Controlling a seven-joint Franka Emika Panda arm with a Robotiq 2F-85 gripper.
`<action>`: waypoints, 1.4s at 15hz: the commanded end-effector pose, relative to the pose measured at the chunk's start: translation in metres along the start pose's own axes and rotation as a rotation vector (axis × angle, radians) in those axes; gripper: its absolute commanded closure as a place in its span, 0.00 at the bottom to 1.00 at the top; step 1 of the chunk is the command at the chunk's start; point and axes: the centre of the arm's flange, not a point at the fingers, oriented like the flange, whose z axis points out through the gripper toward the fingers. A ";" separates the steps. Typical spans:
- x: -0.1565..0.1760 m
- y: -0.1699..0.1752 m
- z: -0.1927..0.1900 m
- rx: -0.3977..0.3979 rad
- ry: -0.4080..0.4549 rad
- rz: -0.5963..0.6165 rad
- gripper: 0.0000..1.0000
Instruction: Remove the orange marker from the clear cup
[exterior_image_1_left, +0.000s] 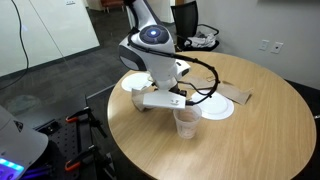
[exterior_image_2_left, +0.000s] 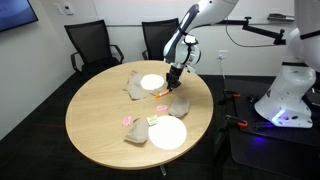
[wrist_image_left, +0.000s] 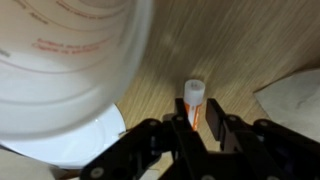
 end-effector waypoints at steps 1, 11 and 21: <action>0.000 0.000 0.007 -0.008 0.006 -0.021 0.38; 0.013 -0.004 -0.030 -0.060 0.032 -0.053 0.00; 0.029 -0.022 -0.108 -0.099 0.058 0.018 0.00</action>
